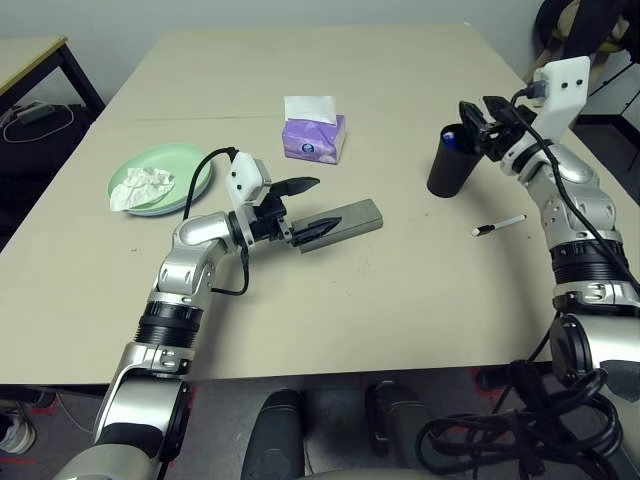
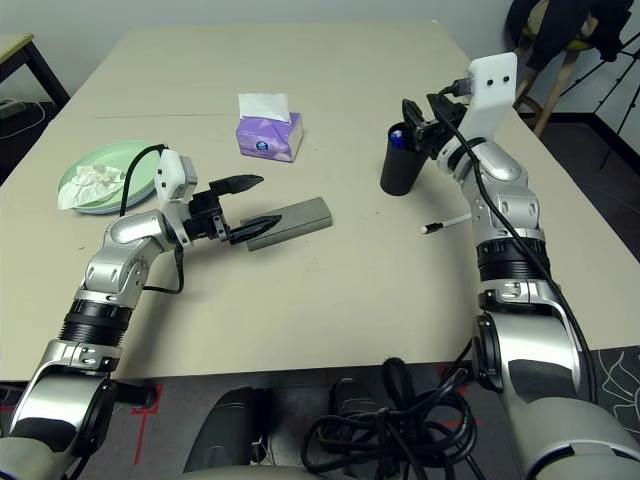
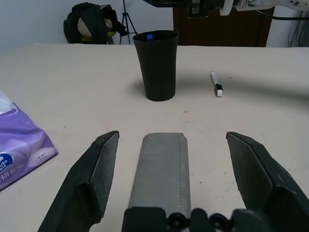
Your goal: Organize and tidy the items on the table.
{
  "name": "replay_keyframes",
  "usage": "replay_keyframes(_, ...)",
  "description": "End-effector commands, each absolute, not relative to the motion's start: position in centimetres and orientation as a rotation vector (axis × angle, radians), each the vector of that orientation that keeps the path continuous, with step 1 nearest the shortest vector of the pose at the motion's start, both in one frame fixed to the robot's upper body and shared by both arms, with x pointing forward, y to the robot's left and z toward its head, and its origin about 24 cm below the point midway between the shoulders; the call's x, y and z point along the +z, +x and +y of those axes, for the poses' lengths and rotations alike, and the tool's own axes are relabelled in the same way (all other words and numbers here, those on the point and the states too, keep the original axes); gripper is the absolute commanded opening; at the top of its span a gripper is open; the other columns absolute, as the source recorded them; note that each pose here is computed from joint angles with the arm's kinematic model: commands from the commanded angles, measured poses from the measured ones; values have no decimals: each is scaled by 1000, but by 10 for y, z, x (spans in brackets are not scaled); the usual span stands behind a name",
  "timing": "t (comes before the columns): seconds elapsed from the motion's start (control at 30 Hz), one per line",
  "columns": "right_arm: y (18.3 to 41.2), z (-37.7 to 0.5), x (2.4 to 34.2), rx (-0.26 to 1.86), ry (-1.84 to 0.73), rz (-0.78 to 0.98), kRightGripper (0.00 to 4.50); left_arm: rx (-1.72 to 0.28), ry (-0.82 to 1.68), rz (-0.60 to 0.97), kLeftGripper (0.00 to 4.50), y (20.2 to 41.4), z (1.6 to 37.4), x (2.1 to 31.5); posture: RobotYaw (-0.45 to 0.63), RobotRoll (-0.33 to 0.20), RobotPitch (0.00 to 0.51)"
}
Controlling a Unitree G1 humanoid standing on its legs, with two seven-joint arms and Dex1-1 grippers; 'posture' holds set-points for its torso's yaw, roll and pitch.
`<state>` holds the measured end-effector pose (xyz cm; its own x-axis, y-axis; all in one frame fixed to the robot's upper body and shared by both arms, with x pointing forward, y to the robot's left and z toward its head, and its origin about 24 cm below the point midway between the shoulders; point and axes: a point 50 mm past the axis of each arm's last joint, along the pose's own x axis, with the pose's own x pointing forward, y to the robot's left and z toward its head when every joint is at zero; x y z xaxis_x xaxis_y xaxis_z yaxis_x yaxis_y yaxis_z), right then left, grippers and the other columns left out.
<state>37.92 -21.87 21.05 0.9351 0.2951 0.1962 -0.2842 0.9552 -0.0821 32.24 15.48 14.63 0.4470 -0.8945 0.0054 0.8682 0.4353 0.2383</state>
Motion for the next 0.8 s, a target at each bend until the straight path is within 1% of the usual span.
replay_keyframes(0.03, 374, -217, 219, 372, -40, -275, 4477, -1093, 238, -134, 4500, 324, 156, 146, 76, 0, 95)
replay_keyframes(0.1, 368, -206, 225, 555, -12, -350, 4477, -1094, 238, -134, 4500, 323, 155, 146, 77, 0, 100)
replay_keyframes(0.17, 358, -198, 223, 775, -58, -359, 4477, -1097, 239, -132, 4500, 322, 155, 144, 80, 0, 107)
replay_keyframes(0.33, 352, -194, 208, 1105, -246, -209, 4477, -1101, 232, -123, 4500, 318, 154, 139, 88, 0, 125)
replay_keyframes(0.47, 351, -199, 200, 1276, -437, -71, 4477, -1099, 226, -120, 4500, 315, 154, 137, 97, 0, 140)
replay_keyframes(0.6, 349, -210, 192, 1440, -695, 146, 4477, -1097, 223, -117, 4500, 313, 154, 136, 103, 0, 155)
replay_keyframes(0.73, 352, -225, 194, 1446, -872, 343, 4477, -1093, 221, -114, 4500, 311, 153, 134, 111, 0, 174)
replay_keyframes(0.8, 353, -231, 195, 1443, -970, 403, 4477, -1090, 220, -114, 4500, 311, 153, 134, 112, 0, 180)
